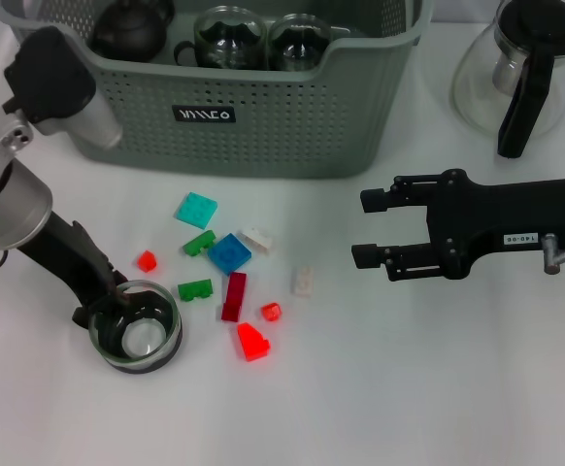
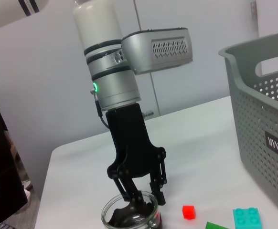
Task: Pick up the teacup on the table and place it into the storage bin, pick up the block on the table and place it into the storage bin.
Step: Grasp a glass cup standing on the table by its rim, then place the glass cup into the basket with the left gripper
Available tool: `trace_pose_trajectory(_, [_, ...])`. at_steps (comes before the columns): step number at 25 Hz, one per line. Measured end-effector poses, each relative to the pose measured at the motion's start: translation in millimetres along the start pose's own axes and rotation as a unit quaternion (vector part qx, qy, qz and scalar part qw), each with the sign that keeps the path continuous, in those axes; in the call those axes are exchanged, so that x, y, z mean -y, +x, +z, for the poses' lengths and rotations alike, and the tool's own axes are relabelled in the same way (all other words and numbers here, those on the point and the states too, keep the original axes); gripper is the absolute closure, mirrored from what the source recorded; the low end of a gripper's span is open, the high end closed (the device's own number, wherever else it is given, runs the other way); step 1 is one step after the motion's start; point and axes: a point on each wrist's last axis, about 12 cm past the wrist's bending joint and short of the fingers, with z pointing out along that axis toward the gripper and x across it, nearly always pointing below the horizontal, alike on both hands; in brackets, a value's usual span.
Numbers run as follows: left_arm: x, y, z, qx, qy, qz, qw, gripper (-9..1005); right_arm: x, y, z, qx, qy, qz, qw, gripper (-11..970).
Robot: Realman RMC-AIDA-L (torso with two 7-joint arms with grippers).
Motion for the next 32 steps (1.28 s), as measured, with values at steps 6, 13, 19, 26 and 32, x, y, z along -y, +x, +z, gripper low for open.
trace_pose_trajectory(6, [0.3, -1, 2, -0.003, -0.002, -0.001, 1.000, 756, 0.0, 0, 0, 0.000, 0.000, -0.002, 1.000, 198])
trace_pose_trajectory(13, [0.1, 0, 8, -0.014, 0.007, -0.011, 1.000, 803, -0.2, 1, 0, 0.000, 0.000, -0.001, 1.000, 198])
trace_pose_trajectory(19, [-1.4, 2, 1, -0.002, 0.010, -0.015, 1.000, 950, -0.4, 1, 0, 0.000, 0.000, -0.001, 1.000, 199])
trace_pose_trajectory(26, [-8.8, 9, -22, 0.080, 0.065, -0.016, 0.995, 952, -0.5, 1, 0, -0.001, -0.001, 0.001, 1.000, 199])
trace_pose_trajectory(32, [-28.6, 21, -50, 0.303, 0.181, -0.010, 0.936, 951, -0.8, 2, 0, 0.000, 0.000, 0.003, 1.000, 198])
